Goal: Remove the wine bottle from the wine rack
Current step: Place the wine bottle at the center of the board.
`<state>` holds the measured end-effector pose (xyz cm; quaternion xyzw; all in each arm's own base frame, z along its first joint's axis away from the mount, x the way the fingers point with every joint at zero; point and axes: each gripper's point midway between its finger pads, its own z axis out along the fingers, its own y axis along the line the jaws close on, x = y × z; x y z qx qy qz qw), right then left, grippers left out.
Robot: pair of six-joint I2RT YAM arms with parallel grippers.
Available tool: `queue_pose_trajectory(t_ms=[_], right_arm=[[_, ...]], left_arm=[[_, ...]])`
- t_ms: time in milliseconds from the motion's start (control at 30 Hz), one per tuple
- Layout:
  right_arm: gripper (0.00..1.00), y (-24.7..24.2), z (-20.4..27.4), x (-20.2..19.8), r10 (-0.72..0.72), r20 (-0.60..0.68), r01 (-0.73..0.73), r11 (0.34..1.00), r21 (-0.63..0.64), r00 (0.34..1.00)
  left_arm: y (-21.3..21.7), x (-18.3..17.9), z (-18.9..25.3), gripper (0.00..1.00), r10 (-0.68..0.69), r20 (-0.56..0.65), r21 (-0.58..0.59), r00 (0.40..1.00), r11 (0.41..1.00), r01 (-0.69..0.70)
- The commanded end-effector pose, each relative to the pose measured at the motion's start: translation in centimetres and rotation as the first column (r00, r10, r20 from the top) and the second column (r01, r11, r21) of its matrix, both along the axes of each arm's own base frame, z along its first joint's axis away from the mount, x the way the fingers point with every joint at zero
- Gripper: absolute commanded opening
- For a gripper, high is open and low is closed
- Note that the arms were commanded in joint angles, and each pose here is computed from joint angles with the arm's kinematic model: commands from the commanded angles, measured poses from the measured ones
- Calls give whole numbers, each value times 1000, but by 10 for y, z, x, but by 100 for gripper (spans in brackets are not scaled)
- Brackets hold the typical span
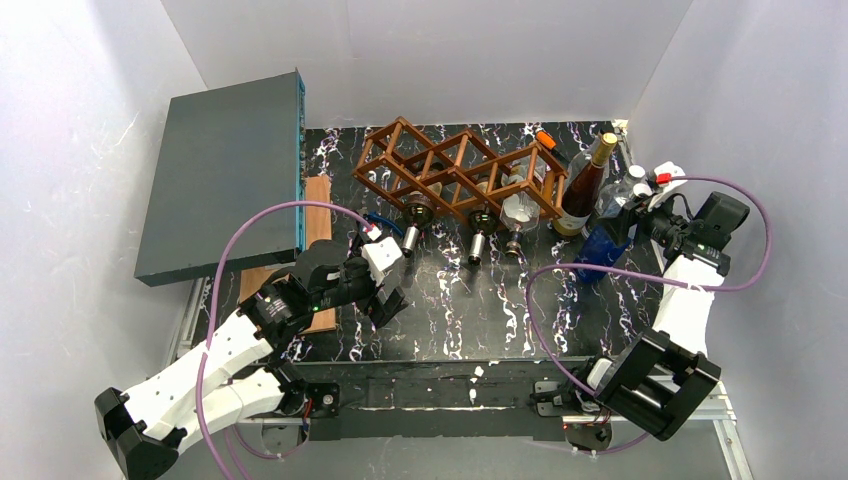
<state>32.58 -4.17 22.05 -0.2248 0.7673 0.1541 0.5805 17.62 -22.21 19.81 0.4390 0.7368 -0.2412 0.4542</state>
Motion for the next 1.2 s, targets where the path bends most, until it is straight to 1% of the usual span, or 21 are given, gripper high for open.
queue_pose_trajectory(t_ms=[0, 100, 200, 300, 533, 800, 867, 967, 1033, 1067, 1167], right_arm=[[48, -3, 13, 6, 24, 66, -22, 999, -33, 998], [37, -4, 18, 10, 23, 99, -19, 999, -37, 995], [29, -5, 24, 15, 20, 128, -17, 1000, -24, 992], [24, -7, 30, 22, 16, 154, -17, 1000, 1, 988], [23, -10, 38, 32, 16, 202, -21, 999, 26, 979], [23, -14, 41, 41, 10, 228, -23, 998, 57, 974], [25, -14, 38, 42, 10, 222, -25, 998, 64, 975], [32, -12, 33, 42, 21, 200, -37, 996, 77, 980], [42, -12, 28, 40, 30, 181, -43, 997, 71, 983], [49, -11, 26, 39, 30, 169, -43, 997, 70, 985], [74, -12, 19, 35, 30, 121, -39, 997, 68, 992]], left_arm=[[3, -2, 4, 98, -9, 17, -8, 1000, 1000, 9], [3, -3, 5, 98, -9, 19, -9, 1000, 1000, 10], [3, -3, 5, 98, -9, 19, -9, 1000, 1000, 9], [3, -2, 4, 98, -9, 20, -6, 1000, 1000, 9], [3, -2, 2, 98, -9, 16, -1, 1000, 1000, 9], [3, -1, -1, 98, -7, 12, 9, 1000, 1000, 6], [3, -1, -1, 98, -6, 11, 11, 1000, 1000, 6], [2, 0, -2, 98, -6, 9, 12, 1000, 1000, 6], [3, 0, -2, 98, -6, 9, 12, 1000, 1000, 6], [2, 0, -2, 98, -7, 9, 12, 1000, 1000, 7], [3, 0, -2, 98, -5, 9, 11, 1000, 1000, 5]])
